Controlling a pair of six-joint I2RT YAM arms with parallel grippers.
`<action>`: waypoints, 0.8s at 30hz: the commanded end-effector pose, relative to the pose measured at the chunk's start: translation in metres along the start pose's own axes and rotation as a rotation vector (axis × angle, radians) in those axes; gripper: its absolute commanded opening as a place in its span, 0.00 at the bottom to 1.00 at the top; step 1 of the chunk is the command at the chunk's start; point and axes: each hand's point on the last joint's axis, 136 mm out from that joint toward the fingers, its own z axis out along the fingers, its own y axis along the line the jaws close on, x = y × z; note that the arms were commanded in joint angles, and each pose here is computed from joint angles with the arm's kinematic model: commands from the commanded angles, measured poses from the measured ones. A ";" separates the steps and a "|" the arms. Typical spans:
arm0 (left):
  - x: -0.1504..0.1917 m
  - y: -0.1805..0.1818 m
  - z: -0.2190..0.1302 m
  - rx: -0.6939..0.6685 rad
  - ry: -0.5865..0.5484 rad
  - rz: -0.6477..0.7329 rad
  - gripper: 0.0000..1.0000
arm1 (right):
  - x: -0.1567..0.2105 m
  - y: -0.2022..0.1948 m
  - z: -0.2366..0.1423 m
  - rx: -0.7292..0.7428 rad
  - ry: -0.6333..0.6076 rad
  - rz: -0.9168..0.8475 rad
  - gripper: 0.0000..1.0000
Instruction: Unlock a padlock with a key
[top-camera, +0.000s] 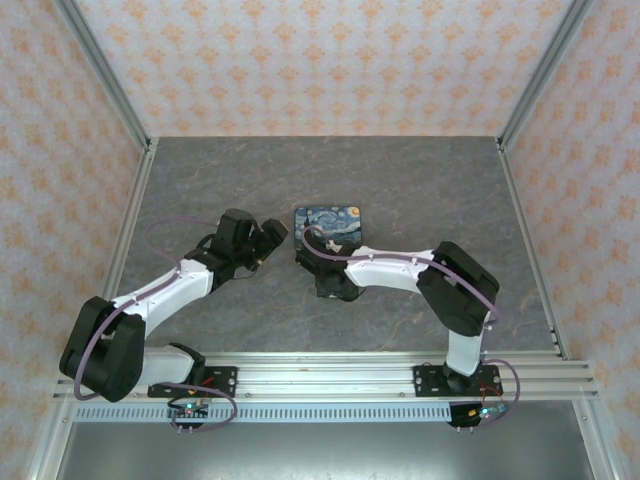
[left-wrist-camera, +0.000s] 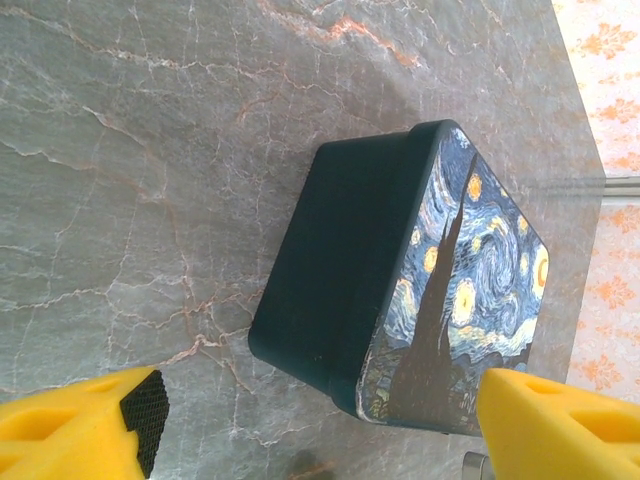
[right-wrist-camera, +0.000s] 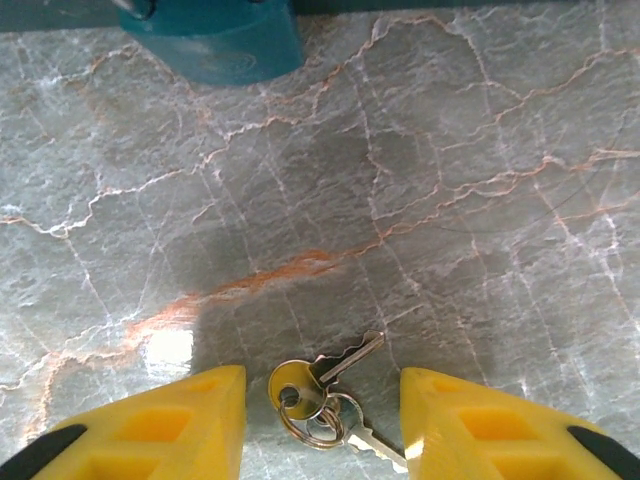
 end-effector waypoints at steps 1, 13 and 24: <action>-0.004 -0.005 -0.004 0.037 -0.013 -0.016 0.82 | 0.009 -0.001 0.026 0.038 0.021 -0.012 0.39; -0.001 -0.004 -0.005 0.037 -0.005 -0.018 0.82 | 0.019 -0.005 0.033 -0.013 0.025 -0.006 0.00; 0.013 -0.005 0.000 0.050 0.079 0.004 0.82 | 0.003 -0.006 0.009 -0.365 -0.052 0.076 0.00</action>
